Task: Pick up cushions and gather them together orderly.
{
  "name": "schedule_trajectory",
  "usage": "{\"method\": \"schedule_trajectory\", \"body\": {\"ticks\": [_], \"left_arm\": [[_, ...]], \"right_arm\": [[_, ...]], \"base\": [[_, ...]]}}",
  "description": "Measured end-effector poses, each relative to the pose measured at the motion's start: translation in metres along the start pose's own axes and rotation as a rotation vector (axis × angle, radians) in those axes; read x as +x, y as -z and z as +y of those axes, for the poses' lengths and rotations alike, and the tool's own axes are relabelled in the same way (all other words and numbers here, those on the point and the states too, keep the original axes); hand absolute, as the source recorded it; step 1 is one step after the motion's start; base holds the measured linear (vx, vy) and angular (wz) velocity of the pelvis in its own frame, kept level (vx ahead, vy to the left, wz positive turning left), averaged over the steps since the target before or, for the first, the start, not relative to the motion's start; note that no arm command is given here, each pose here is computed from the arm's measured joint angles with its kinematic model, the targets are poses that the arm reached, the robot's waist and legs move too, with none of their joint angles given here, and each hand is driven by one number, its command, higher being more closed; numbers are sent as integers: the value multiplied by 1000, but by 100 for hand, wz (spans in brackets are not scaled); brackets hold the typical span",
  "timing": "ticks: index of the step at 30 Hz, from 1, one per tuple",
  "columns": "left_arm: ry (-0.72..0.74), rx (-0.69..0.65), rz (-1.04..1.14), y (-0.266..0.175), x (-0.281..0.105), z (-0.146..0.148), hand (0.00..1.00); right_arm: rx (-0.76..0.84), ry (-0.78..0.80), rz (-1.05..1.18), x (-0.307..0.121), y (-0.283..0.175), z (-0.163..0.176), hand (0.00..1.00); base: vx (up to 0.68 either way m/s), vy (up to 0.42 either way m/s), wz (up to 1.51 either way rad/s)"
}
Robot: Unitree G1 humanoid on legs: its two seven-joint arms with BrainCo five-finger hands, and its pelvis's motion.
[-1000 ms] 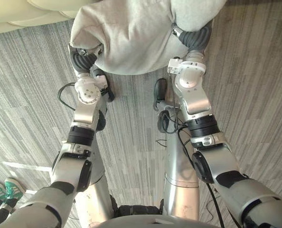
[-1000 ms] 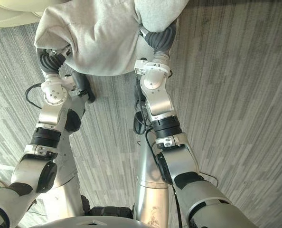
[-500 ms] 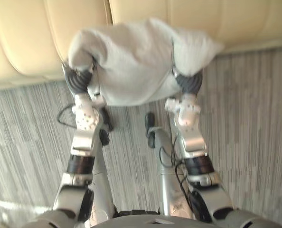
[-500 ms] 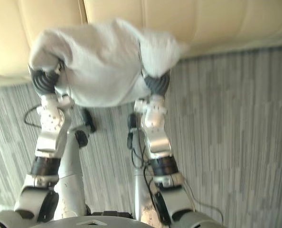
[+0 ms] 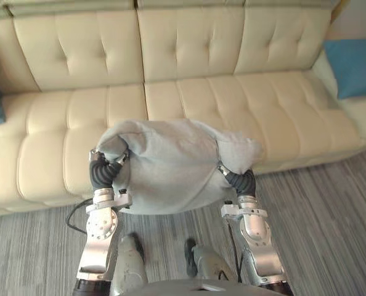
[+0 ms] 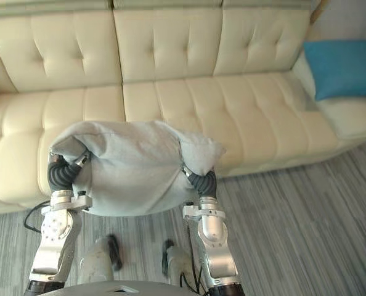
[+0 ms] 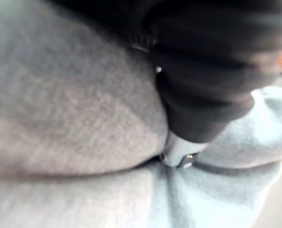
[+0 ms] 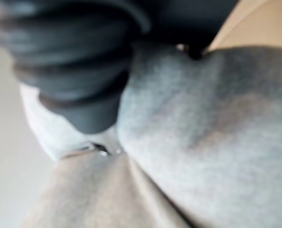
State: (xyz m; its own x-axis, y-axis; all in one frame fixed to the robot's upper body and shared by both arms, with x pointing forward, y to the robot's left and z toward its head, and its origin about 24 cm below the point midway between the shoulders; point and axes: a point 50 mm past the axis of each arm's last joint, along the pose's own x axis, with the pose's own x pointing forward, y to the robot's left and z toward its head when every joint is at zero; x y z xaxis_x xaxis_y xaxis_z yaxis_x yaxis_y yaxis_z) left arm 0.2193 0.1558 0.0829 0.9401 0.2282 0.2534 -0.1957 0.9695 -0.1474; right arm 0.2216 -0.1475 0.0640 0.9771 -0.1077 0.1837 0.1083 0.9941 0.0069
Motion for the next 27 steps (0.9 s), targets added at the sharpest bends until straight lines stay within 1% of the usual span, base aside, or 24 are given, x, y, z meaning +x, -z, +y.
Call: {"method": "schedule_trajectory", "body": {"ticks": [5,11,15,19,21,23,27], "left_arm": [[9,-13,79,17,-5,0,100],[35,6,202,41,-19,2,100],[47,36,266,53,-27,7,100],[63,91,259,51,-24,18,100],[50,45,258,52,-25,9,100],[56,68,285,59,-24,11,100],[73,44,302,60,-30,4,100]], "right_arm": [[-14,15,26,1,7,-4,100],[-46,20,148,-4,35,-8,100],[-61,15,197,-8,45,-9,100],[-43,16,204,-9,47,-2,100],[-87,-11,133,-3,34,-11,100],[-81,6,201,-3,46,-12,100],[-100,-1,233,-15,50,-16,100]], "base": [[130,60,-3],[30,80,-12],[-112,85,-3],[-89,33,50],[12,59,25],[88,38,5],[407,-155,47]]}}
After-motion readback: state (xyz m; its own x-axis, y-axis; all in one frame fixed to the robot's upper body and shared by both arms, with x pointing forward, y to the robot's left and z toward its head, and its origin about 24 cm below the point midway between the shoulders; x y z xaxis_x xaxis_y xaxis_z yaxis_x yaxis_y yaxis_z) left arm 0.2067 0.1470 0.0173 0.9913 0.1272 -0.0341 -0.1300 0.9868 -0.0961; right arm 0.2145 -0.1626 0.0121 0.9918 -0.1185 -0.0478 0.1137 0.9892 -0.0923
